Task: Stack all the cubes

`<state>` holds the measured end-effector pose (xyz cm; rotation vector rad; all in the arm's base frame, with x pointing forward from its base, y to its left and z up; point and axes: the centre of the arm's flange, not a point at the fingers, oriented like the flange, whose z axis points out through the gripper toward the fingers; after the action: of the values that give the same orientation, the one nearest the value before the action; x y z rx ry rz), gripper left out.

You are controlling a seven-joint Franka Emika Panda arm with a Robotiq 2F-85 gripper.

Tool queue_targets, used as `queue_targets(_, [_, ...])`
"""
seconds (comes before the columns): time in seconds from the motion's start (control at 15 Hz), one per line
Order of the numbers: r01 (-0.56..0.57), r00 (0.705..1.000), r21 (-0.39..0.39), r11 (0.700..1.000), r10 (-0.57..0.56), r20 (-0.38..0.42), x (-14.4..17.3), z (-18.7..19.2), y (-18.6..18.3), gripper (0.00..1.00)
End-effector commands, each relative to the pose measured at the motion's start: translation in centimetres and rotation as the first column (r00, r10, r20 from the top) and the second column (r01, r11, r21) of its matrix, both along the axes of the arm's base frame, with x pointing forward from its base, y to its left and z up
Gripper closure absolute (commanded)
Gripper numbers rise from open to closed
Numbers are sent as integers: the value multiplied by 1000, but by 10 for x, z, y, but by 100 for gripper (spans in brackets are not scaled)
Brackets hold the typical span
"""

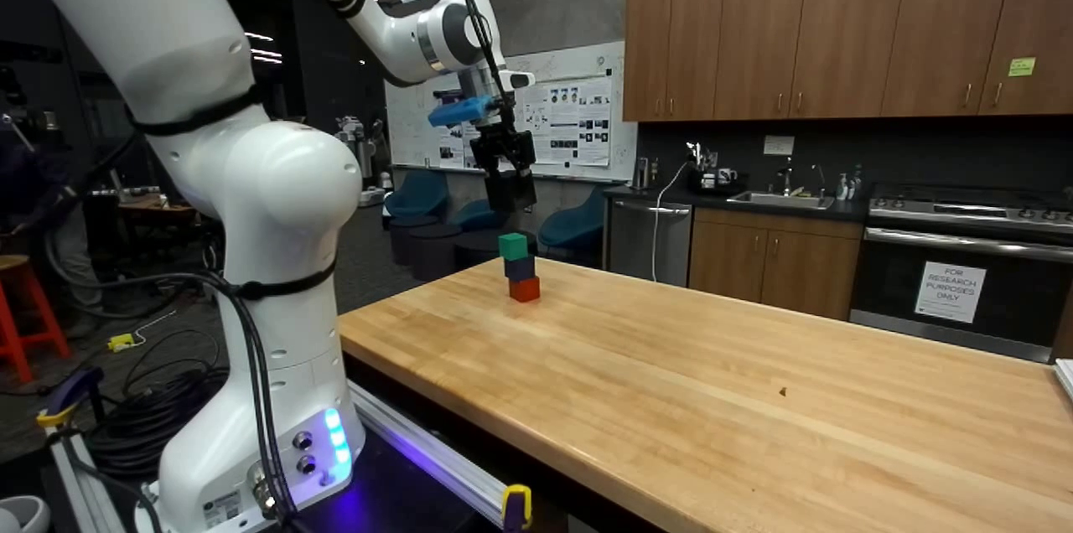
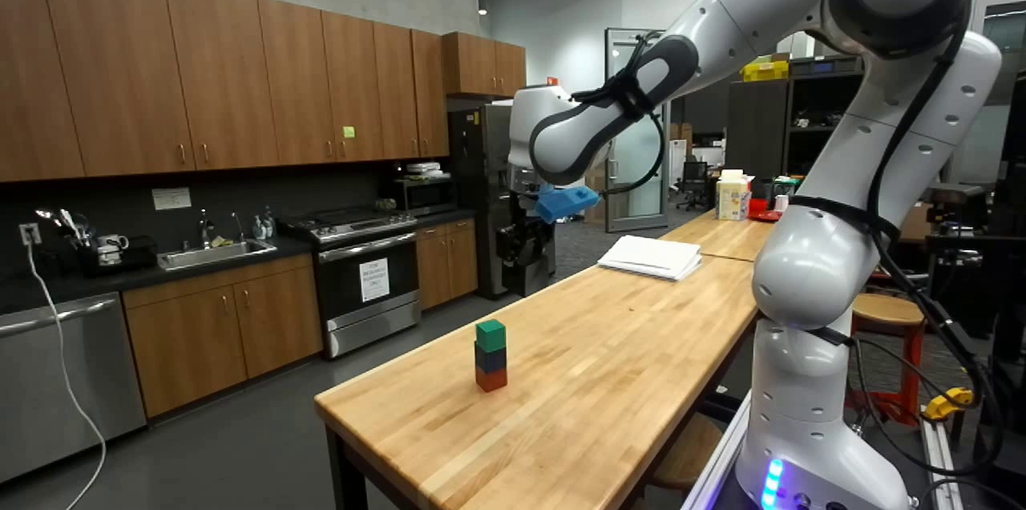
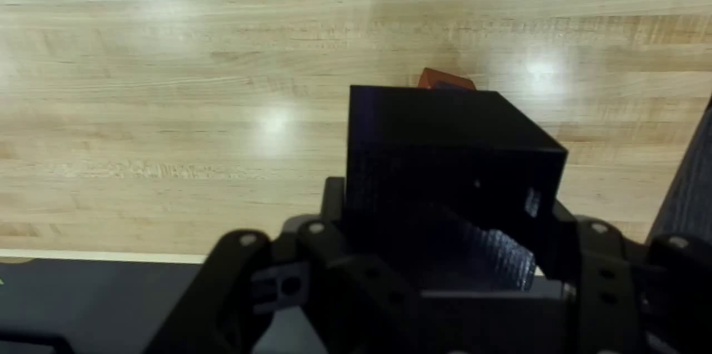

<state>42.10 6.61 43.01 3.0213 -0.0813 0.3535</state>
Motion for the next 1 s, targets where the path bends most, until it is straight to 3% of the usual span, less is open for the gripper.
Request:
queue_targets(0.0, [-2,1000,41,999,1,23,16,1,17,51])
queue_targets(0.93, [24,999,83,996,-21,-29,65,-35,34,51])
